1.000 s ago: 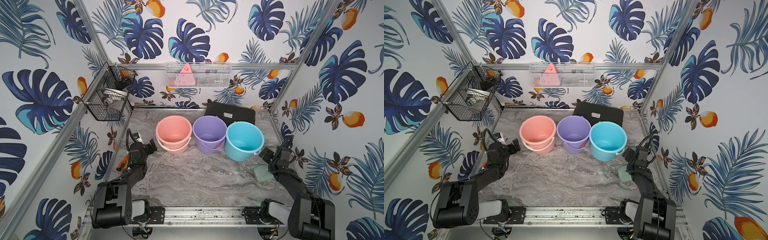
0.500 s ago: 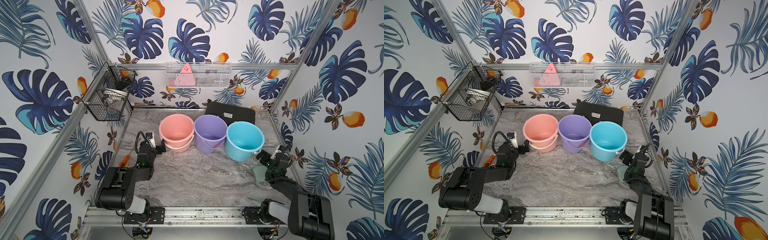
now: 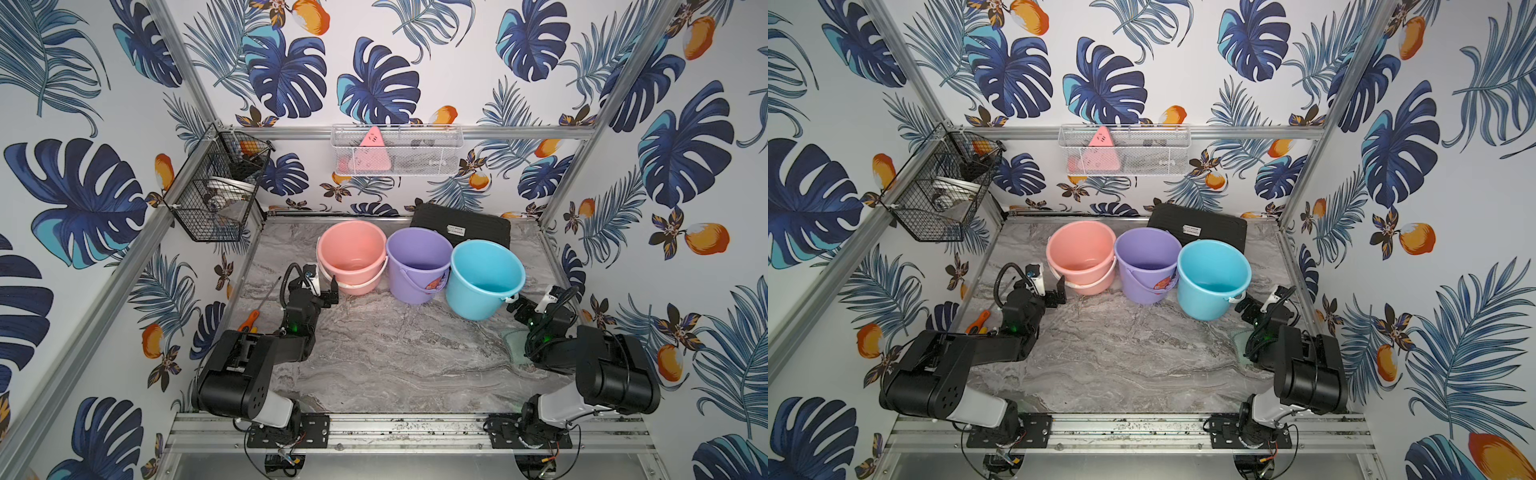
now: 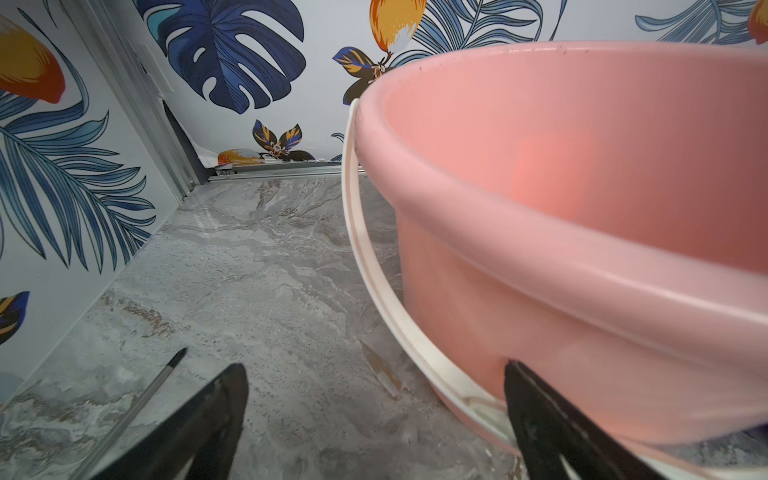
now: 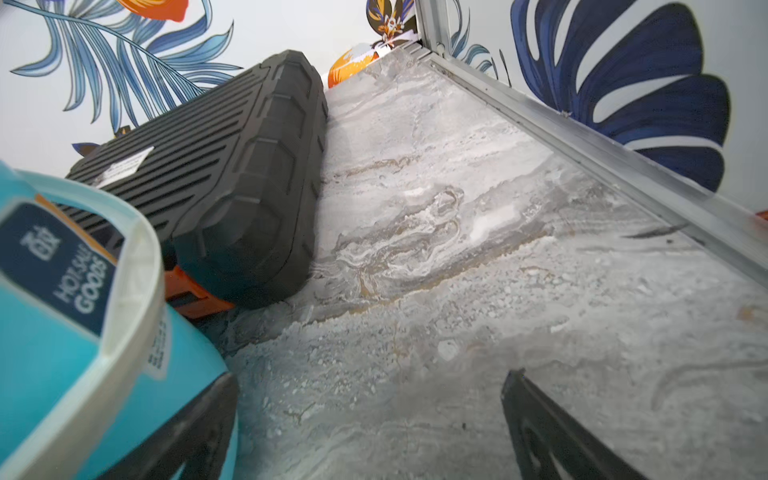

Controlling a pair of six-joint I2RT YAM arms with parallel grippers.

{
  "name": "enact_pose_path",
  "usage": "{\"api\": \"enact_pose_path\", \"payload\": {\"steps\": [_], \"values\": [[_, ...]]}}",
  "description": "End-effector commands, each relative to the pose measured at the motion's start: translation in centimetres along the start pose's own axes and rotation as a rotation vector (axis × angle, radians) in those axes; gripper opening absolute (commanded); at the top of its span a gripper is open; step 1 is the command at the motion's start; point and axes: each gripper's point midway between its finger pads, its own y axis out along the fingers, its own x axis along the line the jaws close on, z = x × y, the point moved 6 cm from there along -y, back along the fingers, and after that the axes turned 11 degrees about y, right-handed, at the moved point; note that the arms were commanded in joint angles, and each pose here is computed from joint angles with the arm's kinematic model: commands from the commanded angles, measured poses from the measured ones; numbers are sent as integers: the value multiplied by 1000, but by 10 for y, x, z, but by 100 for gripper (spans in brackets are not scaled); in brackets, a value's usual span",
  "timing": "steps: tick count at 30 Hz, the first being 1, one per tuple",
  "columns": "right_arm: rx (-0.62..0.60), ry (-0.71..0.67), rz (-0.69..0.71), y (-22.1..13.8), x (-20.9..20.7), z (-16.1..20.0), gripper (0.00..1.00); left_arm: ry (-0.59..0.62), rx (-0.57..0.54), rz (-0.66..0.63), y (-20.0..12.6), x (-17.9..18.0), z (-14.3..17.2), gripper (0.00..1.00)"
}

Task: Wipe the inside of the bucket with a cloth
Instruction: Reset both arms

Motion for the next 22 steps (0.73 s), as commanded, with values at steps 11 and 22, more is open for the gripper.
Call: {"api": "enact_pose_path", "payload": {"steps": [11, 22], "values": [[-107, -109, -115, -2, 23, 7, 100, 31, -32, -25, -1, 0, -5, 99], [28, -178, -146, 25, 39, 12, 100, 23, -26, -20, 1, 1, -6, 99]]}}
